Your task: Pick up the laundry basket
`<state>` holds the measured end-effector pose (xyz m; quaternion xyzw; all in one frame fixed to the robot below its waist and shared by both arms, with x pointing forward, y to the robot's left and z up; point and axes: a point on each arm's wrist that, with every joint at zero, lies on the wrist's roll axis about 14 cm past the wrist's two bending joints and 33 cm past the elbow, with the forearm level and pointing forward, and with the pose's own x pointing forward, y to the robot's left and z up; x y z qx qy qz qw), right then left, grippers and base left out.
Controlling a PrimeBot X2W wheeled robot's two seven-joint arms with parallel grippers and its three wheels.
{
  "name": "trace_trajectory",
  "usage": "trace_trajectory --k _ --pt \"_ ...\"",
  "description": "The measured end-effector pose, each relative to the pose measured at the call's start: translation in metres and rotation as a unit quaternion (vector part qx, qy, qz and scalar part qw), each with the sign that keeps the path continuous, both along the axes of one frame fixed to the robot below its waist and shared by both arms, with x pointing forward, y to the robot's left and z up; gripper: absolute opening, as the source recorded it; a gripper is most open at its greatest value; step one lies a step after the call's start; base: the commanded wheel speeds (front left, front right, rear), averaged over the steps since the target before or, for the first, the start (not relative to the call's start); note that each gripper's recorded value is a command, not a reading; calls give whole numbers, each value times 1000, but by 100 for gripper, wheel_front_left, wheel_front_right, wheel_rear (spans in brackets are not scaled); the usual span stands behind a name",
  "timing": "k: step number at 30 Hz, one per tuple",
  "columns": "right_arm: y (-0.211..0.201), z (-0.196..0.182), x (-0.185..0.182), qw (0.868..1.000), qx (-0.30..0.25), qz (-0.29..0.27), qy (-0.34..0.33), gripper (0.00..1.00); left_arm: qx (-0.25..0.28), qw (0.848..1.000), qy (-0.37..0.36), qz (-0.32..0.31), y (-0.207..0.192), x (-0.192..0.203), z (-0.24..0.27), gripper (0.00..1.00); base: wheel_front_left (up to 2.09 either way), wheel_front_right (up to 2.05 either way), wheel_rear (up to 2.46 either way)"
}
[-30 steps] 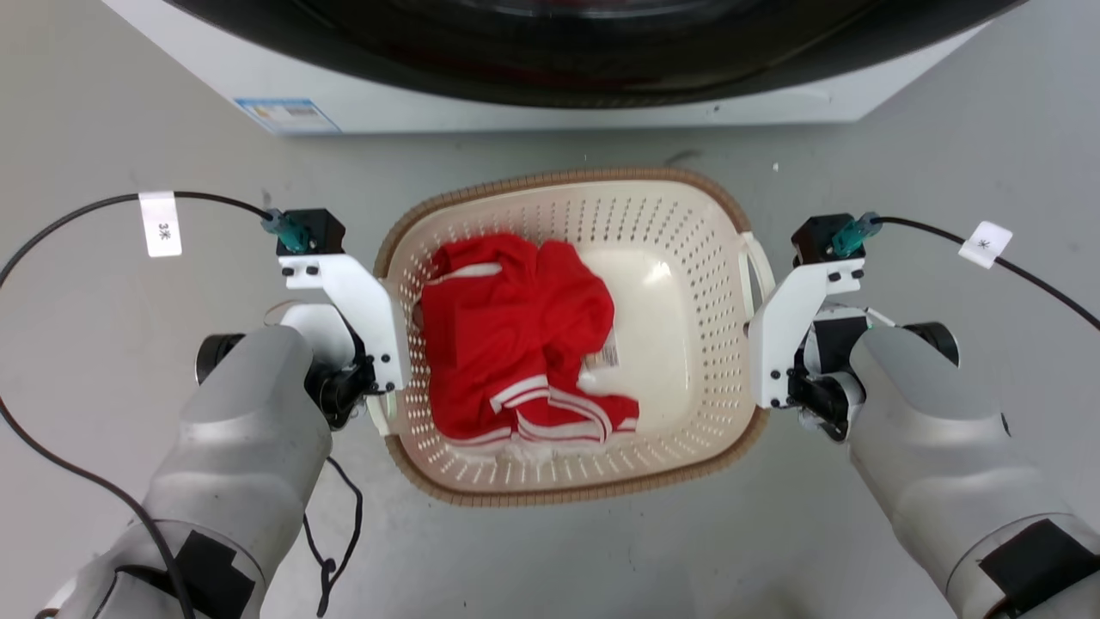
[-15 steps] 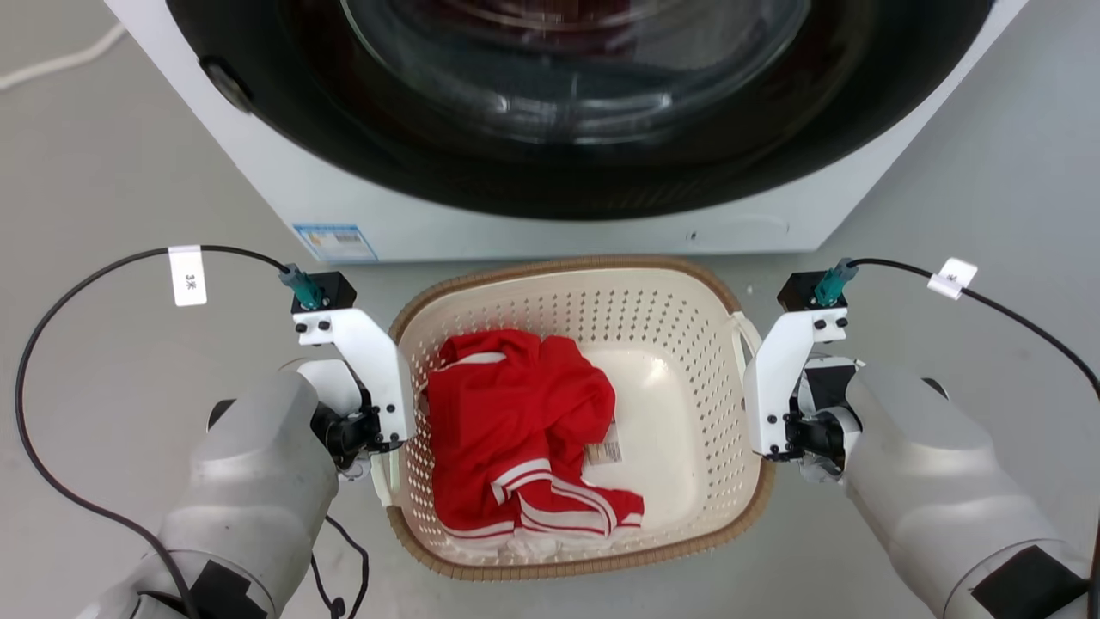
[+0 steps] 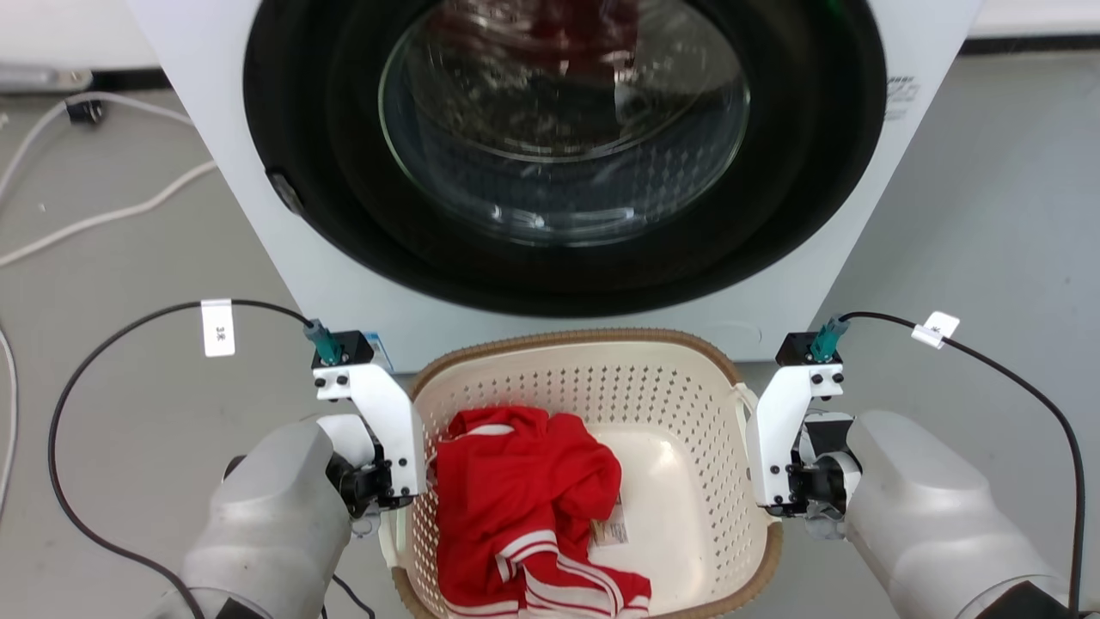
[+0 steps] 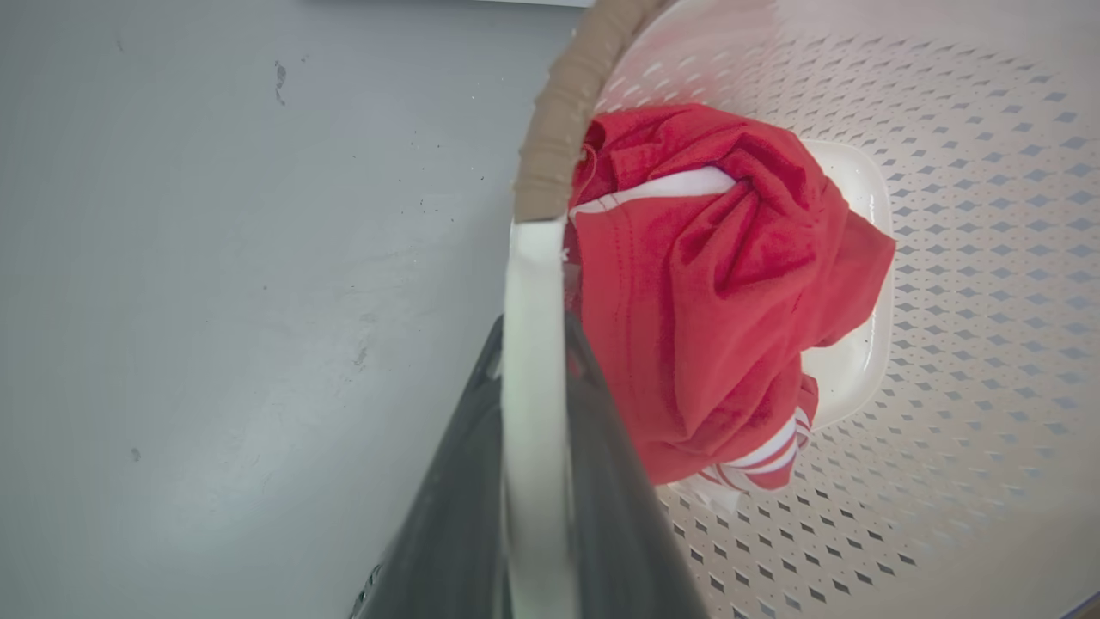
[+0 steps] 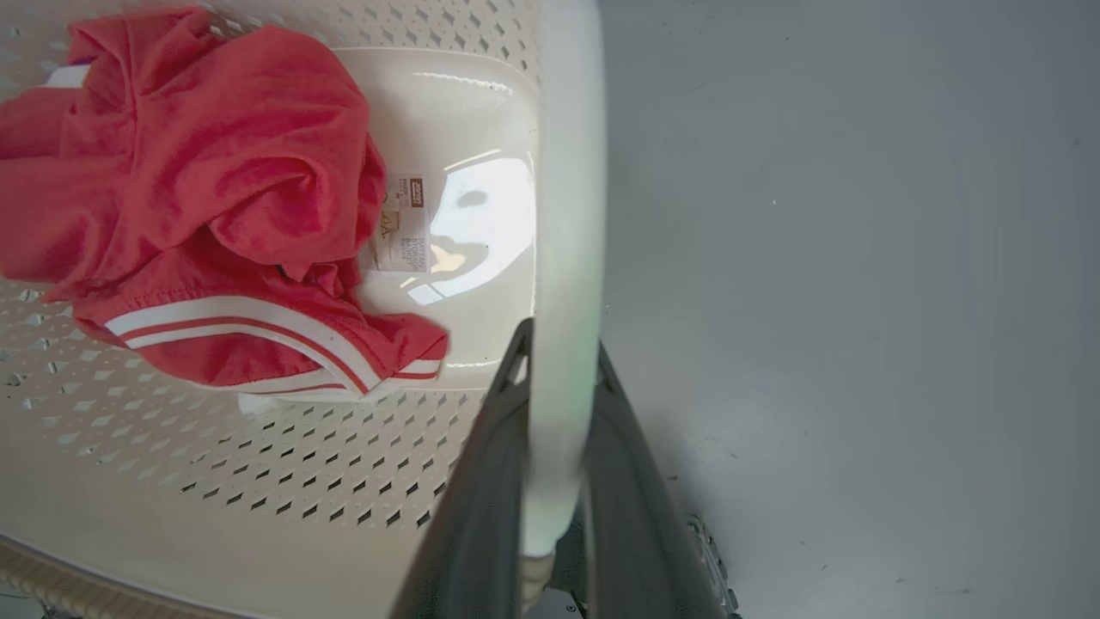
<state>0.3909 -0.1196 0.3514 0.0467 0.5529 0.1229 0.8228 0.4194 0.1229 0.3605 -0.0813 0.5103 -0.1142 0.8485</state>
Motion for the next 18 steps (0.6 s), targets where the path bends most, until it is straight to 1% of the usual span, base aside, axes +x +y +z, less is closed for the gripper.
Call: trace_trajectory --k 9,18 --pt "-3 26 -11 1000 -2 -1 -17 0 1 1000 -22 -6 -3 -13 24 0 0 0 0" --pt "-6 28 -32 1000 -4 -3 -11 0 6 999 -28 -15 -7 -30 30 0 0 0 0"
